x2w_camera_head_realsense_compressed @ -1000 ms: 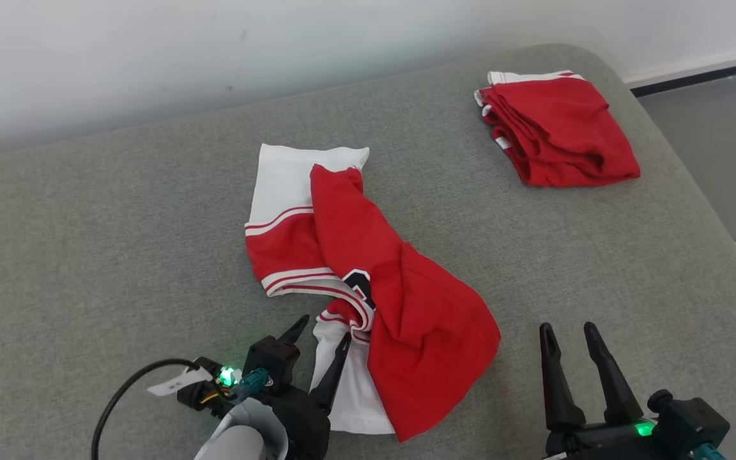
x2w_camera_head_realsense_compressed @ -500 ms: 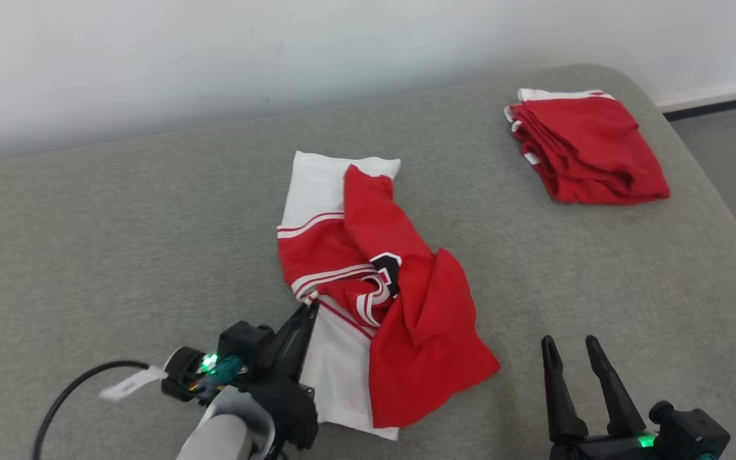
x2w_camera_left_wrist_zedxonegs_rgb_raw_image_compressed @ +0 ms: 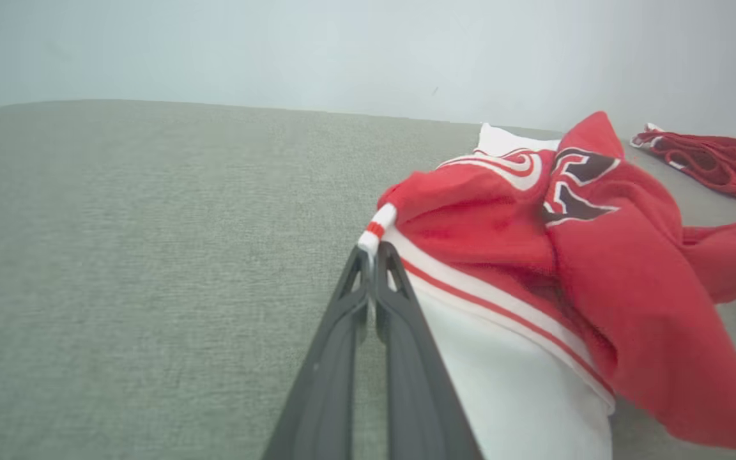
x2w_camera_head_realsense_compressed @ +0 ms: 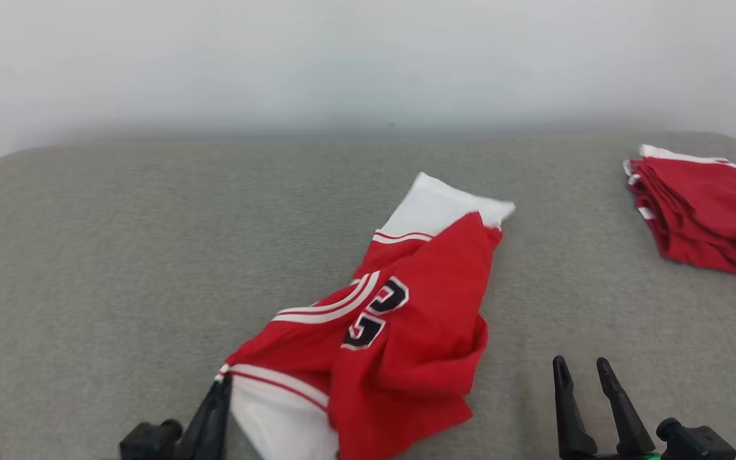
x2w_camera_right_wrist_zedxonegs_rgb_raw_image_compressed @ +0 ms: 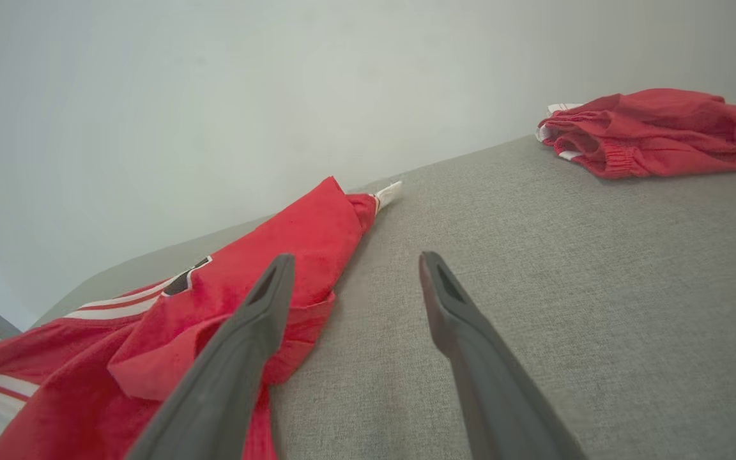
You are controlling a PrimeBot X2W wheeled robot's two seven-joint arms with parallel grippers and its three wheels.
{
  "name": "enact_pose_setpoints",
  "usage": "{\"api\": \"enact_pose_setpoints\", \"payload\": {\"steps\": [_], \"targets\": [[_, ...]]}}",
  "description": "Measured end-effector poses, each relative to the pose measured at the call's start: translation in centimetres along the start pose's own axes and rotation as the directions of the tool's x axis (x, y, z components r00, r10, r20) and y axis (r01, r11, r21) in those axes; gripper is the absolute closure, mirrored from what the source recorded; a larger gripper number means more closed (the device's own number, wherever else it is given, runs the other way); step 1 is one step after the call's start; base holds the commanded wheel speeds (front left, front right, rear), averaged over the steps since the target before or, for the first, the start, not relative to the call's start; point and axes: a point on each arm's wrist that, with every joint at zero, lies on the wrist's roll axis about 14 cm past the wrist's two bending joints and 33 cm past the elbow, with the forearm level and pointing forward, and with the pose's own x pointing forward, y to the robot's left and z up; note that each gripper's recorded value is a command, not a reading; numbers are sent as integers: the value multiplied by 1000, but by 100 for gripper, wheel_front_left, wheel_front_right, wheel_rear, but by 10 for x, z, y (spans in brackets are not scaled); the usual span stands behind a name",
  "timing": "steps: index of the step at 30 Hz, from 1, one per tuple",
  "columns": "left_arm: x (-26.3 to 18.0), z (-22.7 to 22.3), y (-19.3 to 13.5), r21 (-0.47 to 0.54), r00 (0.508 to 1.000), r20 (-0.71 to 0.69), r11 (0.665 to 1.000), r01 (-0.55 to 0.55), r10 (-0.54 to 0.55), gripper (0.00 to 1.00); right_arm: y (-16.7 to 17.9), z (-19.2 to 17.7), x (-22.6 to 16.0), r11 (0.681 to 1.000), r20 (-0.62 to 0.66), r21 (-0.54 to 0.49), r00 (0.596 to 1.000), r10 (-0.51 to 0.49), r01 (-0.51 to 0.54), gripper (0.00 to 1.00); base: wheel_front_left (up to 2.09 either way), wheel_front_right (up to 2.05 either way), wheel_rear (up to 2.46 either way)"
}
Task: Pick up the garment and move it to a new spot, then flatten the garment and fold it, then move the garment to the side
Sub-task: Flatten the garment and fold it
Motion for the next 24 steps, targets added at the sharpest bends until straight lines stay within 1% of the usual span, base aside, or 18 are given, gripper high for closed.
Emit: {"api": "enact_pose_setpoints", "payload": {"steps": [2, 4, 6, 7, 9, 10, 11, 12, 15, 19, 22, 24], "targets": [[-15, 2, 19, -15, 997, 15, 997, -82, 82, 100, 7, -2, 4, 1000, -7, 2, 1000, 25, -25, 0, 0, 0, 0], [-31, -4, 33, -41, 989, 2, 989, -145, 145, 100, 12, -7, 6, 999, -22, 7, 999, 41, -41, 0, 0, 0, 0], [-45, -15, 39, -44, 985, -30, 984, -174, 173, 100, 19, -12, 7, 998, -38, 9, 997, 61, -61, 0, 0, 0, 0], [-47, -16, 40, -60, 983, -30, 981, -183, 182, 100, 21, -15, 7, 998, -45, 10, 997, 70, -69, 0, 0, 0, 0], [-51, -24, 41, -56, 981, -53, 980, -189, 186, 100, 24, -22, 7, 997, -67, 14, 995, 78, -78, 0, 0, 0, 0], [-51, -25, 42, -56, 980, -55, 979, -195, 192, 64, 25, -23, 7, 997, -72, 14, 994, 80, -80, 0, 0, 0, 0], [-51, -25, 42, -61, 979, -54, 978, -199, 196, 18, 26, -25, 7, 996, -78, 15, 993, 84, -83, 0, 0, 0, 0], [-50, -24, 41, -64, 979, -51, 977, -201, 198, 0, 27, -26, 7, 996, -81, 17, 993, 86, -85, 0, 0, 0, 0], [-45, -8, 39, -75, 980, 3, 978, -196, 197, 0, 34, -34, 8, 994, -104, 33, 989, 105, -102, 0, 0, 0, 0], [-42, 22, 45, -63, 970, 101, 974, -216, 221, 0, 47, -46, 13, 989, -144, 34, 979, 146, -143, 0, 0, 0, 0], [-45, 36, 52, -27, 961, 144, 971, -236, 237, 0, 53, -52, 21, 986, -167, 23, 972, 167, -165, 0, 0, 0, 0], [-50, 38, 56, -21, 955, 156, 968, -252, 252, 0, 54, -60, 23, 985, -197, 15, 965, 171, -171, 0, 0, 0, 0]]}}
